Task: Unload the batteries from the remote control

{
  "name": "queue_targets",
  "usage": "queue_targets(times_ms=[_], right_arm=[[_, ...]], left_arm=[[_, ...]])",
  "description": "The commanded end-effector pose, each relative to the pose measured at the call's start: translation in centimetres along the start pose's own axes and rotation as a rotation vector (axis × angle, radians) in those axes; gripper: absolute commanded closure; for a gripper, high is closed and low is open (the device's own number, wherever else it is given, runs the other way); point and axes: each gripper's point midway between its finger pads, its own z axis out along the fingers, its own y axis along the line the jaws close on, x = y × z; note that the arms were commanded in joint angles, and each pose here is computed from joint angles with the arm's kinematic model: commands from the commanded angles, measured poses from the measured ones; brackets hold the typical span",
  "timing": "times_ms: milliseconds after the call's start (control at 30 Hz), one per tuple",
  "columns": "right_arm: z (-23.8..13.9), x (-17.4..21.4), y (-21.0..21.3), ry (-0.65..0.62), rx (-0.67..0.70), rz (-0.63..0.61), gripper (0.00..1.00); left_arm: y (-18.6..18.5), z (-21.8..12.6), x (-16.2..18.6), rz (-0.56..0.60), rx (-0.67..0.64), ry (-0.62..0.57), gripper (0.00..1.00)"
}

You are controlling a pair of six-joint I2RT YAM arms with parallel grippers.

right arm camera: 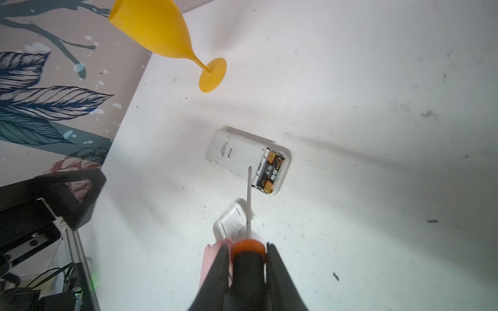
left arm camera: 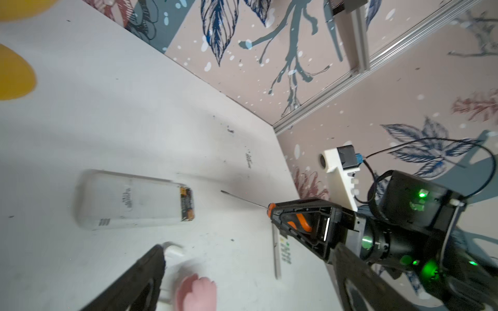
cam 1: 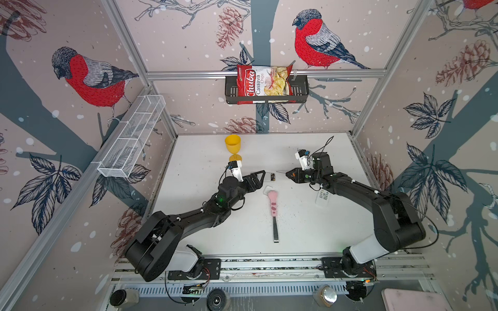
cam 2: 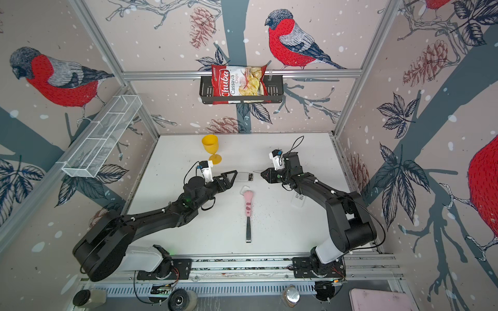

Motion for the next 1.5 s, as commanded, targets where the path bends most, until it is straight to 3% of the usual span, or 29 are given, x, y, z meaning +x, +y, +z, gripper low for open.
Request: queue_targets(times_ms=[0,367,633,1100,1467], right_arm=[[0.6,0.3,-1.2,0.012,0.048,-0.01,1.0],[3.0,1.4,-2.5,0.055,0.064,0.001,1.0],[4.2,2.0,-1.1,0.082,0.02,-0.047,1.0],[3.8,1.8,1.4,0.078,-0.041,-0.109,1.0],[2.9,2.1,1.3,0.113,-0.012,-0.126,1.0]], left_arm=[[2.3,-0.7,0.6,0.093,-0.103,0.013,0.04],[4.8,-0.9,0.5,0.072,-0.129,0.021,0.04],[5.5,0.3,0.7,0.047,-0.128,0.06,0.04],[7.9,1.2,-1.9,0.139,-0.253,0.019,0.06],[8.9,5.2,-2.2,0.272,-0.285,0.129,0.16]])
